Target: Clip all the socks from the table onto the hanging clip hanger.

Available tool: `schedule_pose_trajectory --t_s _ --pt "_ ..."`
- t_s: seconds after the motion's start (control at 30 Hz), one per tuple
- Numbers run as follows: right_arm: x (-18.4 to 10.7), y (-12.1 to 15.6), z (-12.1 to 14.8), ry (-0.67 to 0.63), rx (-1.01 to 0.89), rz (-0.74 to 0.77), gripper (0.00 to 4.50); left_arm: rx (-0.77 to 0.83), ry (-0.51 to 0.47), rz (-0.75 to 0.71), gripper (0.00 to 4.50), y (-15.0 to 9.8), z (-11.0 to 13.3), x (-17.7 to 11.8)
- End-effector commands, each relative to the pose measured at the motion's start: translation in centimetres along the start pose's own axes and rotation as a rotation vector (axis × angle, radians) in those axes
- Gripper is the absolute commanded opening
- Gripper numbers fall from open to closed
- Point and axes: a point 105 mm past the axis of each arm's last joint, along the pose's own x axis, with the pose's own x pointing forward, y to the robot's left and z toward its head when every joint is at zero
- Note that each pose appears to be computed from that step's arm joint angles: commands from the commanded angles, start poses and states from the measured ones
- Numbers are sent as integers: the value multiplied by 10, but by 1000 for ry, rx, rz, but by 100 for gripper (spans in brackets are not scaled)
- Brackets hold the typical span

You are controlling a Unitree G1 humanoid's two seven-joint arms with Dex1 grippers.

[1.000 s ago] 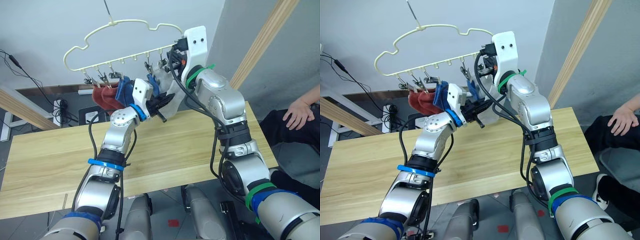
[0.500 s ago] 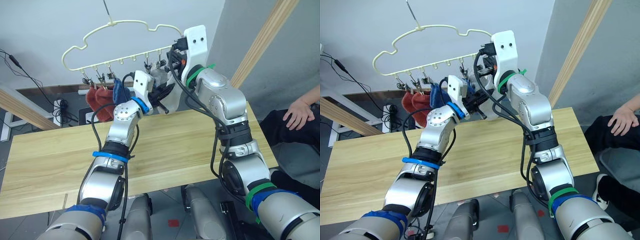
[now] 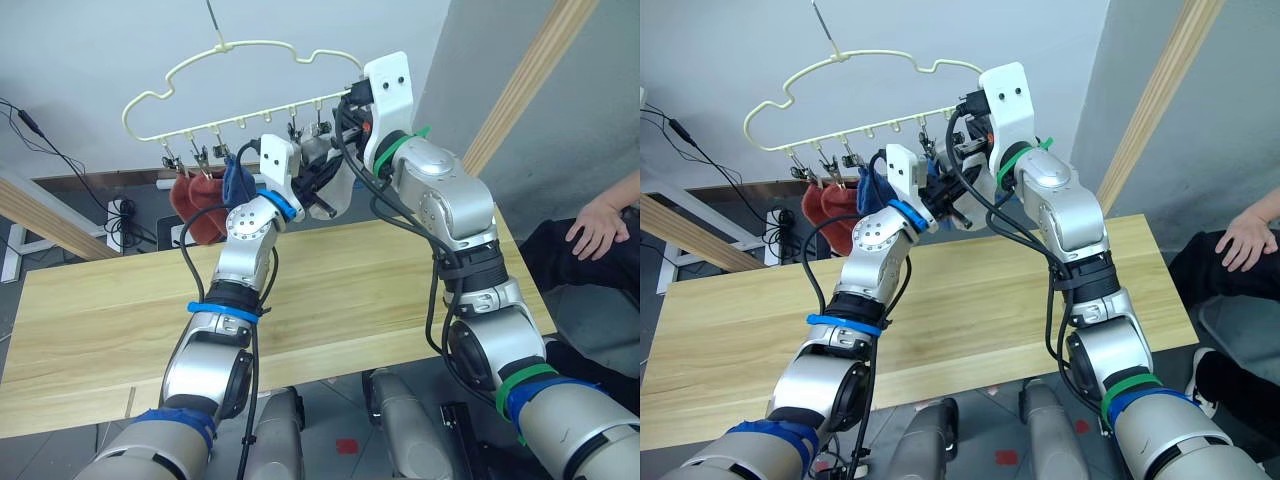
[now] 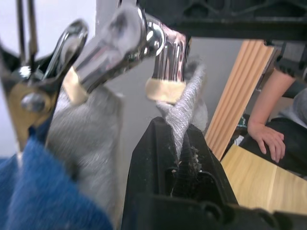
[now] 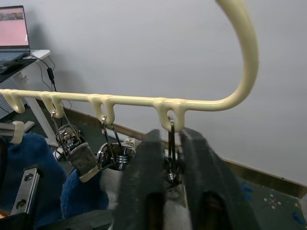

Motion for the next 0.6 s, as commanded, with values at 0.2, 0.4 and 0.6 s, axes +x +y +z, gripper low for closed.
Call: schedule_pose_trajectory --t_s 0.2,0.4,0.6 --pt "-18 8 29 -119 114 70 389 56 15 -78 269 -4 6 -10" --pt "-51 12 27 -109 -33 218 450 164 174 -110 357 9 -8 -54" --pt "-85 3 9 -27 -231 372 450 208 420 -109 357 24 -9 -120"
